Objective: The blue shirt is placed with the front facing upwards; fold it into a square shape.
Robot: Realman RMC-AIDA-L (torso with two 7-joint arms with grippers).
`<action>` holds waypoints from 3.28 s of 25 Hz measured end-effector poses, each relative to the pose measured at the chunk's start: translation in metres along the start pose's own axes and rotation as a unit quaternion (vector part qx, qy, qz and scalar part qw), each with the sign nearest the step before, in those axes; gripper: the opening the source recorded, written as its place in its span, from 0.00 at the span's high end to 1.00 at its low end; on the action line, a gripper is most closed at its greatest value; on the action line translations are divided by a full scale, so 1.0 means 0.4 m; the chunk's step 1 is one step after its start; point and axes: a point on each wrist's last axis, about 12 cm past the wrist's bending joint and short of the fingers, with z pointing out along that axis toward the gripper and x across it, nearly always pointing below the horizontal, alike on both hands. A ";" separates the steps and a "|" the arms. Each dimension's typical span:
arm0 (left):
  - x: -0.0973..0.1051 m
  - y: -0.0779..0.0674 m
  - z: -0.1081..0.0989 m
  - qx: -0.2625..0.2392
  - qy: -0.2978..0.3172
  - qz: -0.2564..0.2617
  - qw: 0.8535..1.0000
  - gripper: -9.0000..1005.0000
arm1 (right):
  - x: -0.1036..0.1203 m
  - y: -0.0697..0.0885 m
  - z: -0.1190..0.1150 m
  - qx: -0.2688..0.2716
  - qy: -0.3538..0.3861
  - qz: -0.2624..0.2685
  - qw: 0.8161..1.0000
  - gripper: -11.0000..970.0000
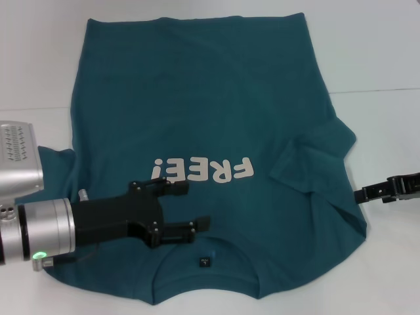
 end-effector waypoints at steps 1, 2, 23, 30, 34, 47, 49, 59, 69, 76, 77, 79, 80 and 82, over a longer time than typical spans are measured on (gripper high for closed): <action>0.000 -0.001 0.002 0.000 0.000 0.000 1.000 0.16 | 0.001 -0.001 0.000 0.001 0.000 0.001 1.000 0.19; 0.000 -0.001 0.004 0.000 0.000 0.000 1.000 0.16 | 0.003 -0.002 0.000 0.001 0.001 0.001 1.000 0.20; 0.000 -0.003 0.014 0.001 0.004 0.003 1.000 0.16 | 0.009 -0.003 0.056 0.002 0.004 0.006 1.000 0.36; 0.002 -0.003 0.012 -0.001 0.003 0.003 1.000 0.16 | 0.001 0.013 0.075 -0.003 0.005 -0.001 1.000 0.52; 0.004 -0.003 0.010 -0.002 0.003 0.002 1.000 0.16 | -0.002 0.021 0.094 -0.006 0.008 -0.002 1.000 0.54; 0.008 -0.004 0.007 -0.004 0.003 0.000 1.000 0.16 | 0.008 0.005 0.089 0.007 0.015 -0.006 1.000 0.80; 0.008 -0.004 0.007 -0.004 0.003 0.000 1.000 0.16 | 0.010 0.000 0.083 0.009 0.014 -0.005 1.000 0.83; 0.008 -0.005 0.008 -0.004 0.002 0.000 1.000 0.16 | 0.018 0.009 0.072 -0.007 0.032 -0.009 0.999 0.95; 0.008 -0.005 0.008 -0.004 0.002 0.000 1.000 0.16 | 0.039 0.011 0.049 -0.006 0.044 -0.003 0.999 0.95; 0.005 -0.005 0.012 -0.002 0.002 0.002 1.000 0.16 | 0.054 0.004 0.051 0.015 0.069 -0.010 0.997 0.95; 0.005 -0.005 0.012 -0.002 0.002 0.002 1.000 0.16 | 0.054 0.004 0.051 0.015 0.069 -0.010 0.997 0.95; 0.004 -0.005 0.013 -0.002 0.002 0.002 1.000 0.16 | 0.052 0.003 0.050 0.020 0.071 -0.012 0.997 0.94; 0.004 -0.005 0.013 -0.001 0.002 0.002 1.000 0.16 | 0.050 0.002 0.049 0.022 0.072 -0.013 0.997 0.94; 0.004 -0.005 0.014 -0.001 0.002 0.002 1.000 0.16 | 0.049 0.002 0.049 0.024 0.074 -0.017 0.997 0.94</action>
